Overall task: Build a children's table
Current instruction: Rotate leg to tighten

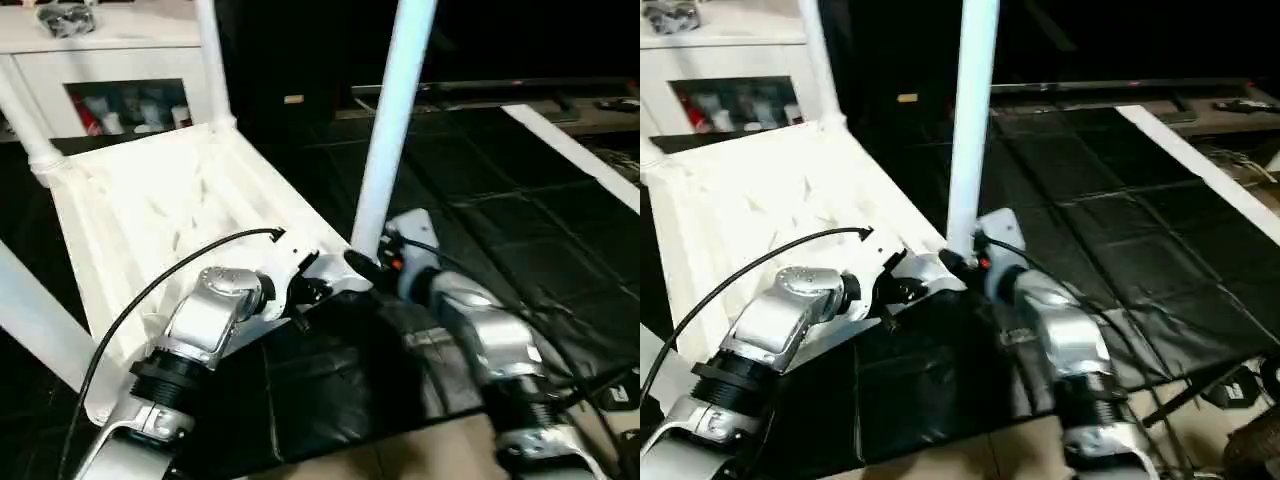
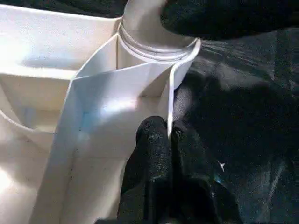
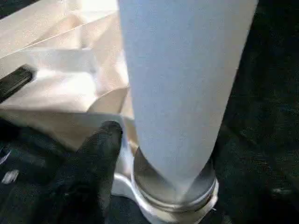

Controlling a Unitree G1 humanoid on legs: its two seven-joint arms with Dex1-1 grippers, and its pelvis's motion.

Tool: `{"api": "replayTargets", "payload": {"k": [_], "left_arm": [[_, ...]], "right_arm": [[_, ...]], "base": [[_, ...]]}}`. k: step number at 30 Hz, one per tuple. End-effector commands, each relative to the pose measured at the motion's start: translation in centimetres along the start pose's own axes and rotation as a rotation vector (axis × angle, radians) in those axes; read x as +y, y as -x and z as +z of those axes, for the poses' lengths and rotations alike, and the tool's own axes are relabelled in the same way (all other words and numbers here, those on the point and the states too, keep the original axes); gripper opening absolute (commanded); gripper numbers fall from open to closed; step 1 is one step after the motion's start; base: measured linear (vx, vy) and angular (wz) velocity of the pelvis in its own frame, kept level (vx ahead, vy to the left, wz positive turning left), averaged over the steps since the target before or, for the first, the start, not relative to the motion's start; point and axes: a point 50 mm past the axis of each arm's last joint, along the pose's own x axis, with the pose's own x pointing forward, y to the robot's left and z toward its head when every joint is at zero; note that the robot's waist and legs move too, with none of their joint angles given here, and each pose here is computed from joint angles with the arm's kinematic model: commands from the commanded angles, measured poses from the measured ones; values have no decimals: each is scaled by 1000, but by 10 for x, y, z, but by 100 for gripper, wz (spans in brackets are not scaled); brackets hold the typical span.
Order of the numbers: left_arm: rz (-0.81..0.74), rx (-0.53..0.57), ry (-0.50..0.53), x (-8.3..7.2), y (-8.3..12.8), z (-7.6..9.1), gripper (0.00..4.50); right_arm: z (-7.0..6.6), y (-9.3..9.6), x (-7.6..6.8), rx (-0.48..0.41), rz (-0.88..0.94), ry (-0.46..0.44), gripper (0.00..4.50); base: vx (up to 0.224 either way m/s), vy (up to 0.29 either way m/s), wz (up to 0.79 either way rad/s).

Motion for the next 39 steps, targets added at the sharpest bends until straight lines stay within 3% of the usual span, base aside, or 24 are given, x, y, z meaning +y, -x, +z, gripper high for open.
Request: {"api": "replayTargets", "payload": {"k": [1,4,7,11,18,19,32,35,39], "left_arm": [[-78,-33,-69,-4,-2,9,0],[-191,-5,-166,-3,8,2,0],[-237,5,-211,-3,12,0,0],[-404,67,-294,-4,27,-6,0],[-521,158,-394,-2,36,-14,0],[-545,175,-410,-2,37,-15,0],[-595,210,-465,1,41,-13,0],[-599,211,-468,2,40,-12,0],[-598,212,-470,2,40,-13,0]], "right_arm": [[-11,-4,29,42,279,-6,337],[-7,14,15,53,351,47,365],[-5,20,10,58,372,58,386],[2,34,-1,67,465,138,421],[3,42,1,100,635,136,421],[2,43,1,111,662,131,395],[0,39,-1,155,735,131,298],[0,38,-1,160,746,131,258],[-1,38,0,159,760,129,247]], "base": [[0,0,0],[0,0,0],[0,0,0],[0,0,0],[0,0,0],[0,0,0],[0,0,0],[0,0,0],[0,0,0]]}}
